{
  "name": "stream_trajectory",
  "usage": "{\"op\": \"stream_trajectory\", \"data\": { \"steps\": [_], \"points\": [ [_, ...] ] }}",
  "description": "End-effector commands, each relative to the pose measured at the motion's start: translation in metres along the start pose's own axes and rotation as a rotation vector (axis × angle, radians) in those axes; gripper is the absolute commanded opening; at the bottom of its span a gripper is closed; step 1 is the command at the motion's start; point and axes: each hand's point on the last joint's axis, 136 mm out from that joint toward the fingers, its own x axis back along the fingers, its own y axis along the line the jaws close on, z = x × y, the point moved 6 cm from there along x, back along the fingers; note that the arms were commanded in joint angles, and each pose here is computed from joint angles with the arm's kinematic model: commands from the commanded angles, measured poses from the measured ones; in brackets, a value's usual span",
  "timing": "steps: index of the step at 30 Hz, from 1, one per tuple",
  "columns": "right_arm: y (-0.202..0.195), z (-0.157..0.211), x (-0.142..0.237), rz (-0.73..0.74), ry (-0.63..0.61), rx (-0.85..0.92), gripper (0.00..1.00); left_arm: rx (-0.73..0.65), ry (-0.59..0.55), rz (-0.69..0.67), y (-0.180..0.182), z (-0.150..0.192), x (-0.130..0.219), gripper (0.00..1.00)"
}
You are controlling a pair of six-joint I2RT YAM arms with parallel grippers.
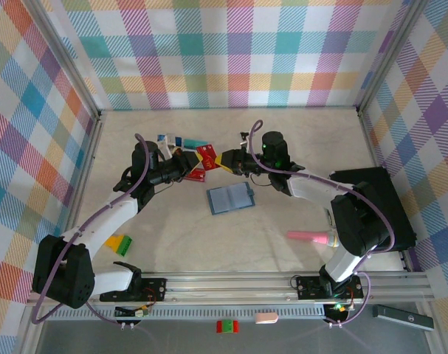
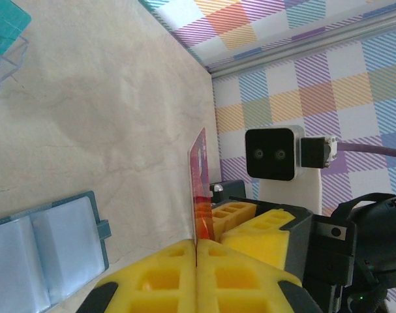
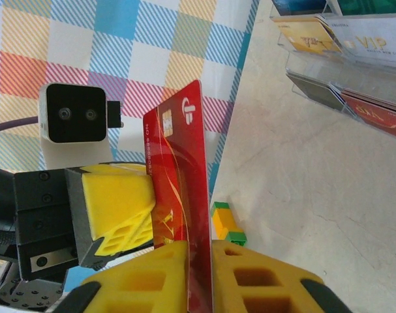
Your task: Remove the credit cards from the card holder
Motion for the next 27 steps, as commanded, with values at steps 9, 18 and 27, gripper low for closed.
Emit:
{"op": "stream_trajectory", "data": {
  "steps": [9,18,27],
  "points": [
    [-0.006,0.0,0.008,0.128,-0.008,0.13,0.0,0.051,-0.032,-0.239,0.031,-0.007,0.016,0.4],
    [-0.024,0.002,0.04,0.475,0.016,0.344,0.0,0.045,-0.101,-0.519,0.058,-0.026,0.071,0.83],
    [-0.013,-0.009,0.025,0.631,0.133,0.656,0.0,0.006,-0.155,-0.641,0.066,-0.038,0.107,0.99]
  ]
}}
